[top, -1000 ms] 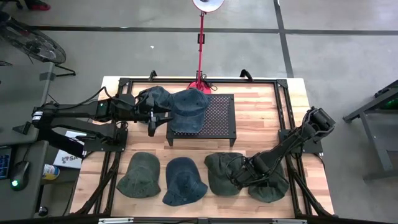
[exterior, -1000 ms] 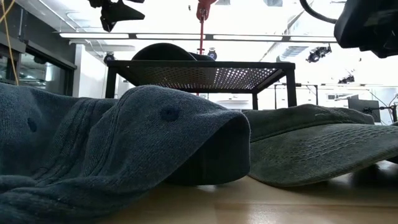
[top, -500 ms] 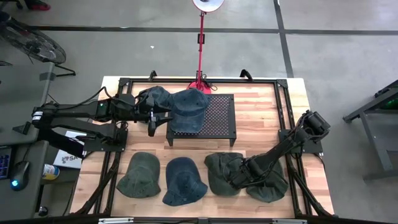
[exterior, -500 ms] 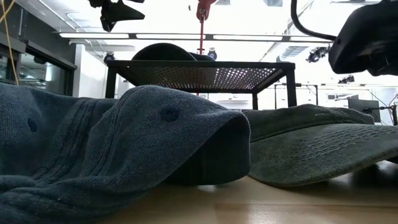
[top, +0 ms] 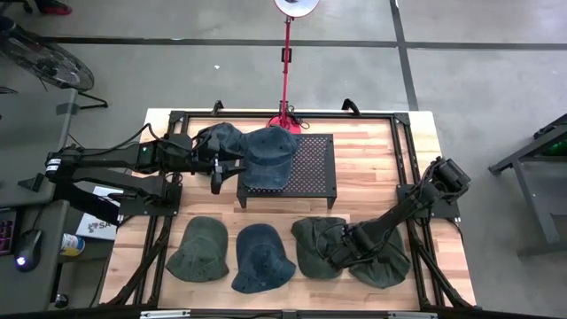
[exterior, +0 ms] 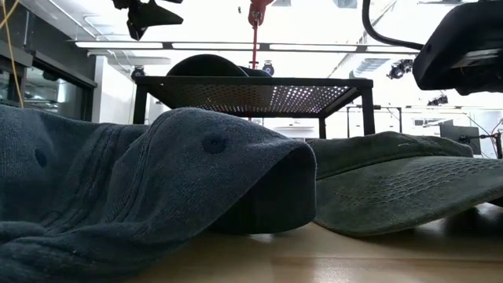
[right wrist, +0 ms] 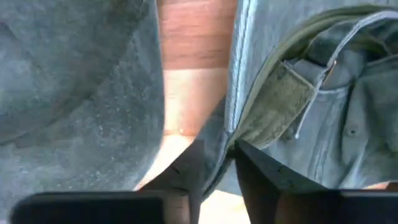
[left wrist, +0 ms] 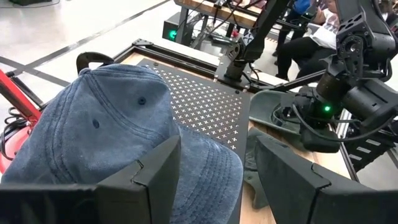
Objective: Pick & Place hat
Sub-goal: Put the bottom right gray cap on the shelf
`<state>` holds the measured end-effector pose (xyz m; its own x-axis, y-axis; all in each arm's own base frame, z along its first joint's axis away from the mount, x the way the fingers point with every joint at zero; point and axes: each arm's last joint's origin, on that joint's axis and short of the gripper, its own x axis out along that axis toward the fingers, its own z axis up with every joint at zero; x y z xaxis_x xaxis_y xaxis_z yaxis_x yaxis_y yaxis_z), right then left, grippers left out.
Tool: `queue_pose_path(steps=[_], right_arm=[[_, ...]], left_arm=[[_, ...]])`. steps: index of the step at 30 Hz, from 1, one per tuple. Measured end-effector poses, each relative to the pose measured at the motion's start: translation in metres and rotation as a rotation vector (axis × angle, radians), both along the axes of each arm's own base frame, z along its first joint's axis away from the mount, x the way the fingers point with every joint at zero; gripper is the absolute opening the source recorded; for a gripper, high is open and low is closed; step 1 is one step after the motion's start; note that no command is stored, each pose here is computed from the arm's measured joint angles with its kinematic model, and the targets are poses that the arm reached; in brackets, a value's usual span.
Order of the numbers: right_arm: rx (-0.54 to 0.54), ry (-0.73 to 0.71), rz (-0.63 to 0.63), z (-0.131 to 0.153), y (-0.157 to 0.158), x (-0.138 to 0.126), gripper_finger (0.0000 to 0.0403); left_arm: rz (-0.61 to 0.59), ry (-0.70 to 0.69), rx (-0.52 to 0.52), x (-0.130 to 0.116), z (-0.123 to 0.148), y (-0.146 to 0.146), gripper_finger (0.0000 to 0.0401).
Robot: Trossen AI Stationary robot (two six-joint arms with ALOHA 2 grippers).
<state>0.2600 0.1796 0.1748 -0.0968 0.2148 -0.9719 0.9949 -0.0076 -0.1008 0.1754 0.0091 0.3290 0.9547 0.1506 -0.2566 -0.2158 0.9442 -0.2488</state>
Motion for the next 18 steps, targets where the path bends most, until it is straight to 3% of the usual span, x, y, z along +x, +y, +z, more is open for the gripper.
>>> queue_pose_path(steps=[6,14,18], right_arm=[[0.003,0.004,0.055,0.000,0.001,-0.002,0.0008],[0.015,-0.027,0.157,0.005,0.007,-0.008,0.0003],[-0.018,-0.109,0.220,0.020,0.011,-0.017,0.0002]], left_arm=[[0.001,-0.014,-0.004,0.000,0.001,0.000,0.0202],[0.000,-0.044,-0.002,0.001,0.004,0.000,0.0202],[-0.018,-0.090,-0.005,0.002,0.008,0.000,0.0202]])
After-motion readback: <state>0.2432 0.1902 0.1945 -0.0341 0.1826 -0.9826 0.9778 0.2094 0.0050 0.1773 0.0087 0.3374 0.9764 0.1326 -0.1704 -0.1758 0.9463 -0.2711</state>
